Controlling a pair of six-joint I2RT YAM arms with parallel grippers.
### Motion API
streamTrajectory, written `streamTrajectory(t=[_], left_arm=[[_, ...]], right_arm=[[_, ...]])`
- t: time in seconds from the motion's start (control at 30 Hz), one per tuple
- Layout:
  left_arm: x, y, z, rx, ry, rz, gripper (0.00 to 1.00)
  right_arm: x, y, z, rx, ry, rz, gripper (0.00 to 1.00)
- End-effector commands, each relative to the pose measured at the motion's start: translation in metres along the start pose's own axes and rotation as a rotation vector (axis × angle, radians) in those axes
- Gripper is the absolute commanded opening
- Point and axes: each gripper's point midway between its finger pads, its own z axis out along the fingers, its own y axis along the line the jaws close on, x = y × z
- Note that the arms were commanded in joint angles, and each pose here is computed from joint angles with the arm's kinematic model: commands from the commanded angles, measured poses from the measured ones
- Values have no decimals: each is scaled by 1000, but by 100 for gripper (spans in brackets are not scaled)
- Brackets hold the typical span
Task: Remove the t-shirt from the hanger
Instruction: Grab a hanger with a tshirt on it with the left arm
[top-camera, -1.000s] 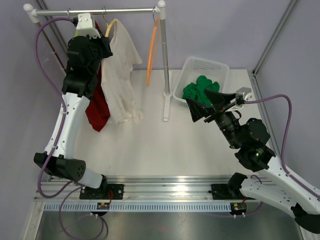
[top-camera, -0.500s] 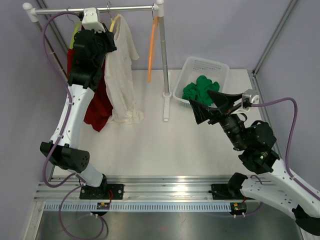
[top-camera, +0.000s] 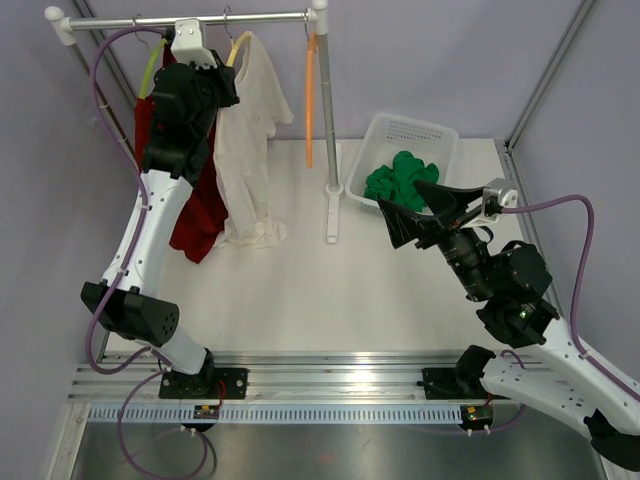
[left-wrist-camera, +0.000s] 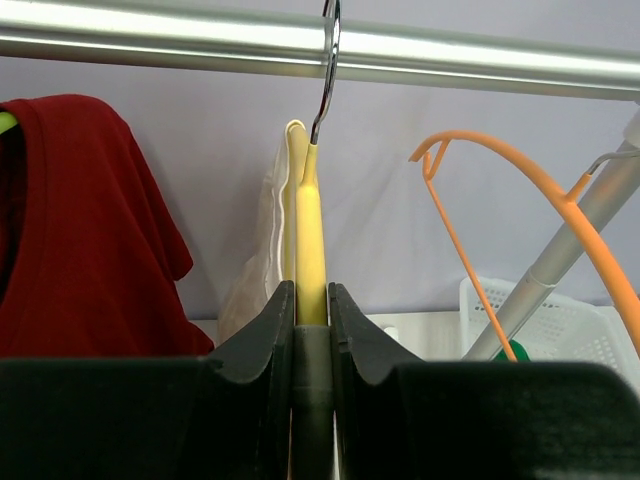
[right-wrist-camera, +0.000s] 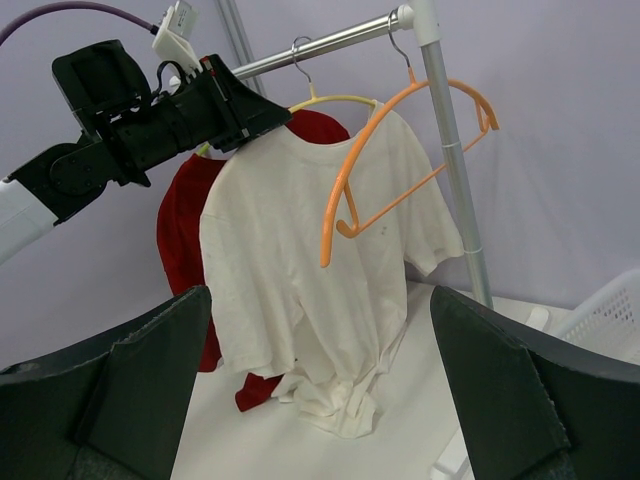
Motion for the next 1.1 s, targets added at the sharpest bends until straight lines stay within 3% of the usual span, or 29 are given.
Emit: streamTrajectory(t=[0.0, 0.33, 0.9, 1.07], left_arm=[[-94, -16, -30, 48, -273, -31, 0], [-127, -28, -52, 87, -332, -38, 0], [-111, -27, -124, 101, -319, -37, 0], [-89, -19, -143, 82, -260, -45, 0]], right_arm=[[-7, 4, -1, -23, -8, -7, 100], [-6, 5, -3, -29, -2, -12, 100], [5, 9, 2, -50, 40, -27, 100], [10, 10, 5, -51, 59, -26, 99]])
